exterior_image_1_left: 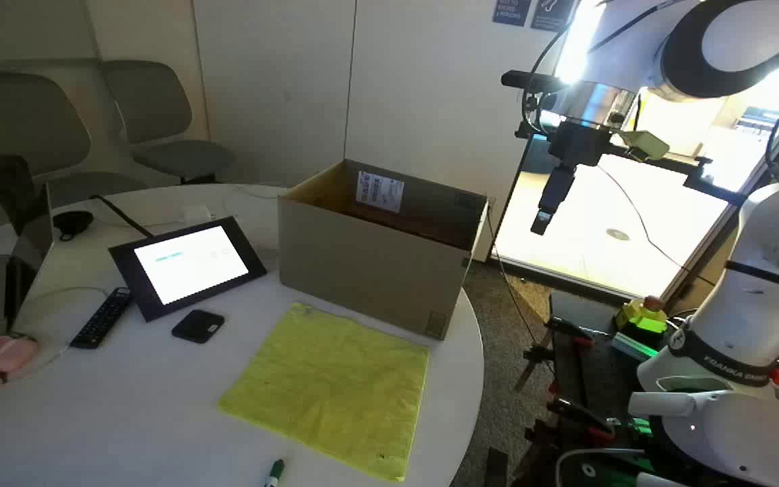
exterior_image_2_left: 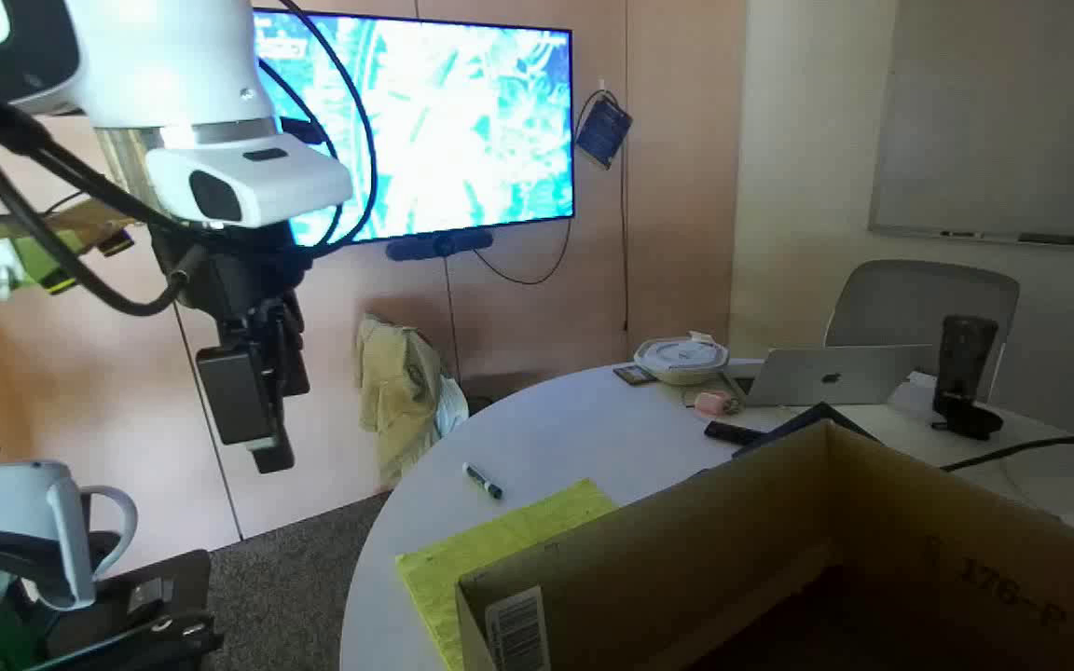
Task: Put the marker on the cloth, then fold the cloth and put it in the box
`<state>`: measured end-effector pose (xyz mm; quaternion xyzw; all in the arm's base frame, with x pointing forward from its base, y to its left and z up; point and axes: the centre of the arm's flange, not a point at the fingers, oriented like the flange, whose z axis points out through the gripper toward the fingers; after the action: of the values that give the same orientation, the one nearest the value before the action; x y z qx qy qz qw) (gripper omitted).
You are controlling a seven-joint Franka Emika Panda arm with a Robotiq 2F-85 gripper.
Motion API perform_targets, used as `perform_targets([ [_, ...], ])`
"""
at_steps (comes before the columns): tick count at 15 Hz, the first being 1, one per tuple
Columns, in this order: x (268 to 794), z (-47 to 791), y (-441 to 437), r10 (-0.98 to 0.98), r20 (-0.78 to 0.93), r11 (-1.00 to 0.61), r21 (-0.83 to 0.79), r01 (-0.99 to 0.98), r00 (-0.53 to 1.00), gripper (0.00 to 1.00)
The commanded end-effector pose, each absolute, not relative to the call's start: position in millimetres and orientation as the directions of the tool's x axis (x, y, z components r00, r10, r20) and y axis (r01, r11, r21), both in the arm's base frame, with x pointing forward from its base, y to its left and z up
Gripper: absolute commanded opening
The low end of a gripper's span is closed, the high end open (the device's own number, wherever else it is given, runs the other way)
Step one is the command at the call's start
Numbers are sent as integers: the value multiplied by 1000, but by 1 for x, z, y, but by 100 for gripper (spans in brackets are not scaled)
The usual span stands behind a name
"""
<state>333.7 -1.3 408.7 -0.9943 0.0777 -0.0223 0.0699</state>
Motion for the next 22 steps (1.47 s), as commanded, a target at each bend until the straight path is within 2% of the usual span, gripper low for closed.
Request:
perform_targets([
  [1, 334, 409, -1, -158, 33, -978, -142, -151, 987, 100],
  [10, 357, 419, 15, -124, 37, -986, -117, -119, 992, 100],
  [16, 416, 433, 57, -16, 44, -997, -73, -13, 999, 100],
  [22, 500, 443, 144, 21, 63, -996, -90, 26, 998, 100],
])
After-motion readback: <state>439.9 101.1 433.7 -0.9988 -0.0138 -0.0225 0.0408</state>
